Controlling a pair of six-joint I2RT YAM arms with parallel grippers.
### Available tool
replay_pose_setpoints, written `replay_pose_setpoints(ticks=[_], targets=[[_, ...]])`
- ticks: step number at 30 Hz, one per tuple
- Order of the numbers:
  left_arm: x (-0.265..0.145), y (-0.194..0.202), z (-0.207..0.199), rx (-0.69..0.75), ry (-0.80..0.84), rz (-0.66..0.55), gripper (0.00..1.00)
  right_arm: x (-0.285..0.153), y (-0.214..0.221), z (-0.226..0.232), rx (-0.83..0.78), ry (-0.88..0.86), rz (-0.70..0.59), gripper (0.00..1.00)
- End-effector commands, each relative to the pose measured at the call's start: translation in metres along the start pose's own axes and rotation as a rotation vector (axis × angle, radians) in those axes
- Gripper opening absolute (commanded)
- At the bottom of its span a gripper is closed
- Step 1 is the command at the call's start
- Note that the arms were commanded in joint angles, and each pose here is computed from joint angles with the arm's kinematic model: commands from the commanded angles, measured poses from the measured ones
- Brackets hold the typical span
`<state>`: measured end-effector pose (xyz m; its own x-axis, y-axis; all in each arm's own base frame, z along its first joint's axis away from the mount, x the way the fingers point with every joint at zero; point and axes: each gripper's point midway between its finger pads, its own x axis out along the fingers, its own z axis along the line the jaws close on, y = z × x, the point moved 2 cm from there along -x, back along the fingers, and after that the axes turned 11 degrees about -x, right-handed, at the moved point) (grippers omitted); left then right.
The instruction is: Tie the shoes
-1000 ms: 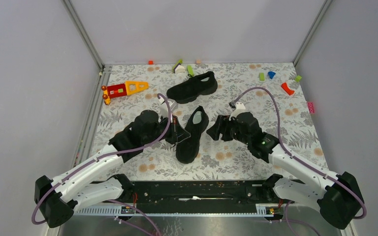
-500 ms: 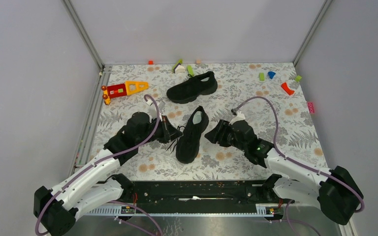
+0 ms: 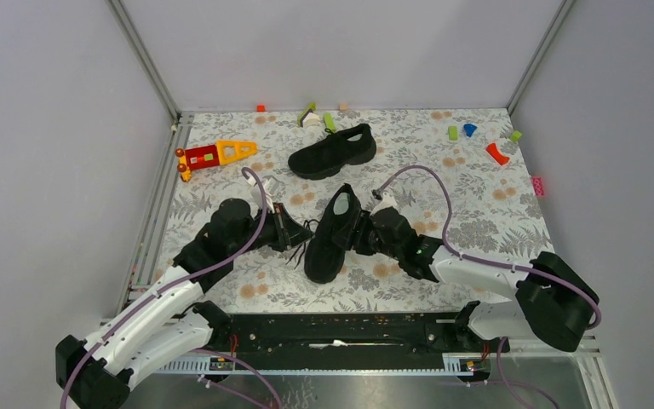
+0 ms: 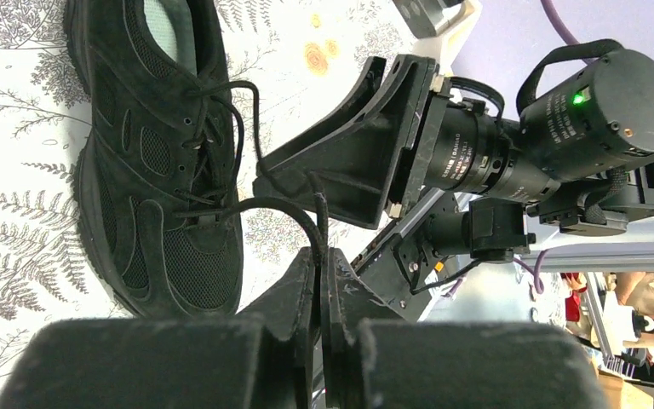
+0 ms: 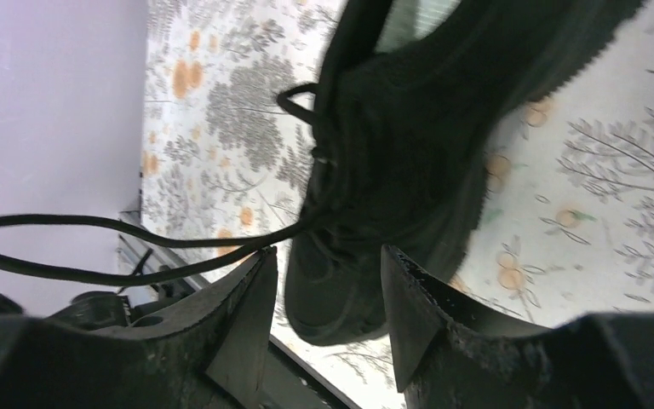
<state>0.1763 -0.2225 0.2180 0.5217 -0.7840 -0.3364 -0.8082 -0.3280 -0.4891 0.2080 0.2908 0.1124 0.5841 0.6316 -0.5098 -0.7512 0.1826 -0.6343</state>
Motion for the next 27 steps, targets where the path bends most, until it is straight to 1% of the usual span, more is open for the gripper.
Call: replay_pose_setpoints(ticks=[1, 4, 11, 16, 21, 22, 25, 27], targets=[[-0.003, -0.002, -0.009, 0.013, 0.062, -0.008, 0.03, 0.005, -0.036, 0.041, 0.018, -0.092, -0.109, 0.56], [-0.003, 0.000, -0.008, 0.011, 0.068, -0.003, 0.03, 0.010, -0.040, 0.049, 0.019, -0.090, -0.115, 0.57], [-0.006, 0.003, -0.007, 0.005, 0.078, 0.001, 0.03, 0.019, -0.032, 0.060, 0.046, -0.068, -0.083, 0.68], [-0.009, 0.004, -0.008, 0.006, 0.080, 0.000, 0.03, 0.007, -0.030, 0.045, 0.048, -0.016, -0.137, 0.69], [-0.012, 0.005, -0.003, 0.019, 0.056, -0.004, 0.03, -0.019, -0.039, 0.030, 0.016, 0.013, -0.219, 0.76], [-0.013, 0.005, -0.001, 0.020, 0.049, -0.006, 0.03, -0.025, -0.041, 0.027, 0.002, 0.019, -0.235, 0.76], [-0.013, 0.005, 0.001, 0.009, 0.041, -0.007, 0.03, -0.039, -0.040, 0.016, -0.049, 0.044, -0.257, 0.71], [-0.013, 0.004, 0.000, -0.003, 0.047, -0.006, 0.03, -0.044, -0.036, 0.006, -0.019, 0.065, -0.261, 0.69]])
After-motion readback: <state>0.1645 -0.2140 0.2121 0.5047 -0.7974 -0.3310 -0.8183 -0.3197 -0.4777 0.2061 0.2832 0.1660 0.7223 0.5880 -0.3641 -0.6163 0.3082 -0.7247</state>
